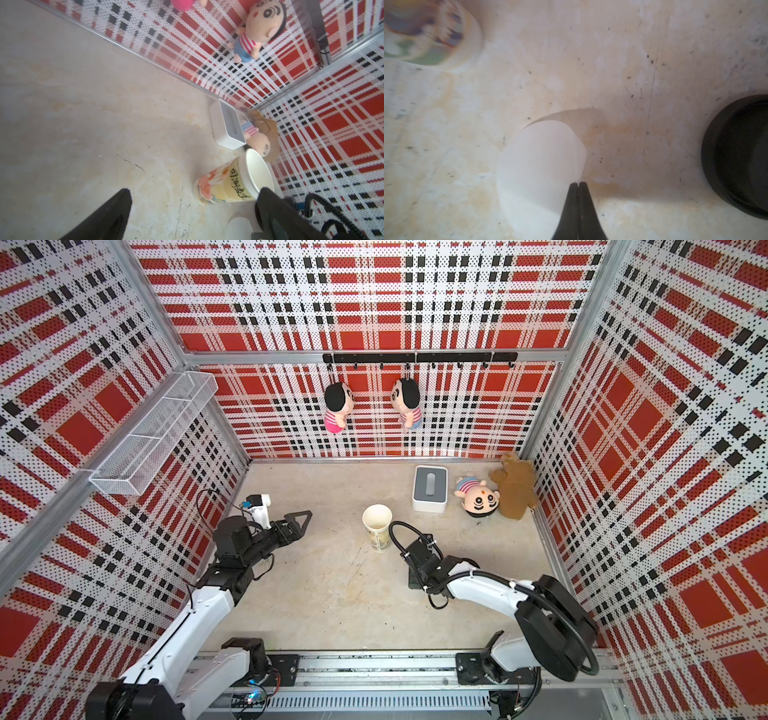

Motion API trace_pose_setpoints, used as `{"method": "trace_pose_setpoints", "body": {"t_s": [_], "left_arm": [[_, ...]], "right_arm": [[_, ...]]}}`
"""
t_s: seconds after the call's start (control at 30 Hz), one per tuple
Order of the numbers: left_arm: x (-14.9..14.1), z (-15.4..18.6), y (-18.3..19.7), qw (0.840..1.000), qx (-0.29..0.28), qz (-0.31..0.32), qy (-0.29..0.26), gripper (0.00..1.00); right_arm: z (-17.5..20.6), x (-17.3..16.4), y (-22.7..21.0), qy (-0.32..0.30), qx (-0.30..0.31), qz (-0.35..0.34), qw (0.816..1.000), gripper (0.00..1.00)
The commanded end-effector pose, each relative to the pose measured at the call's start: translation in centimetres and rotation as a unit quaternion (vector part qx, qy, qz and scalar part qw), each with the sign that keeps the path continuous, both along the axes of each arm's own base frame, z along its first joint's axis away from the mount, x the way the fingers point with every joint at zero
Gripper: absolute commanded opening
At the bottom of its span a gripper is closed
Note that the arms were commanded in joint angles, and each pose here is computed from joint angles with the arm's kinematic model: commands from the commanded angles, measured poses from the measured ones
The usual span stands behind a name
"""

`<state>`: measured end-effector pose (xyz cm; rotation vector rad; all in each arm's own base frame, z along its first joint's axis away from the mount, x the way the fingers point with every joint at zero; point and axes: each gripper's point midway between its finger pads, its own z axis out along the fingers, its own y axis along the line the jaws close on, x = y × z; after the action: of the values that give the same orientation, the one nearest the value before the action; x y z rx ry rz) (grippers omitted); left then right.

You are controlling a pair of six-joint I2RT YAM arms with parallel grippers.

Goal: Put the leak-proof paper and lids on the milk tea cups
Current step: Pick up the leak-proof paper from the center of the board.

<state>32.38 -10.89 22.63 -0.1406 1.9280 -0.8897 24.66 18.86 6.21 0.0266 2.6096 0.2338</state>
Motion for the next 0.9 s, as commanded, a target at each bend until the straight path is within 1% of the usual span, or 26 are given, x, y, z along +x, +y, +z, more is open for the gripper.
{"method": "trace_pose_setpoints", "body": {"t_s": [0.0,0.13,0.2,0.27,0.37,0.4,0.5,0.63,0.67,0.8,0.87], "left_arm": [[-1.5,3.0,-3.5,0.996,-0.031,-0.068,-0.051,0.98],[-3.7,4.0,-7.0,0.987,-0.063,-0.129,-0.072,0.98],[-4.7,4.4,-8.4,0.983,-0.070,-0.149,-0.080,0.98],[-5.5,4.3,-9.6,0.981,-0.068,-0.164,-0.082,0.99],[-6.5,4.3,-11.1,0.977,-0.068,-0.184,-0.086,0.99],[-6.8,4.3,-11.4,0.976,-0.071,-0.187,-0.088,0.99],[-7.4,4.9,-12.2,0.971,-0.089,-0.199,-0.097,0.98],[-8.2,5.5,-13.7,0.963,-0.111,-0.220,-0.105,1.00],[-8.2,5.8,-14.2,0.962,-0.115,-0.226,-0.106,0.99],[-8.4,6.6,-16.0,0.951,-0.134,-0.258,-0.107,0.96],[-8.4,7.0,-16.6,0.945,-0.145,-0.271,-0.110,0.94]], "right_arm": [[3.6,1.2,0.7,-0.048,0.028,0.009,0.998,0.00],[6.6,1.6,0.8,-0.077,0.056,0.014,0.995,0.00],[8.4,1.8,0.8,-0.095,0.073,0.015,0.993,0.00],[10.6,2.0,0.8,-0.117,0.095,0.018,0.988,0.00],[13.3,2.4,0.3,-0.145,0.110,0.017,0.983,0.00],[14.0,2.6,0.0,-0.153,0.110,0.017,0.982,0.00],[16.6,2.7,0.3,-0.169,0.142,0.035,0.975,0.00],[21.5,2.8,1.3,-0.214,0.198,0.067,0.954,0.00],[22.6,2.7,1.9,-0.223,0.213,0.079,0.948,0.00],[25.4,2.1,3.8,-0.241,0.272,0.121,0.924,0.00],[26.7,1.7,4.5,-0.256,0.299,0.141,0.908,0.00]]}}
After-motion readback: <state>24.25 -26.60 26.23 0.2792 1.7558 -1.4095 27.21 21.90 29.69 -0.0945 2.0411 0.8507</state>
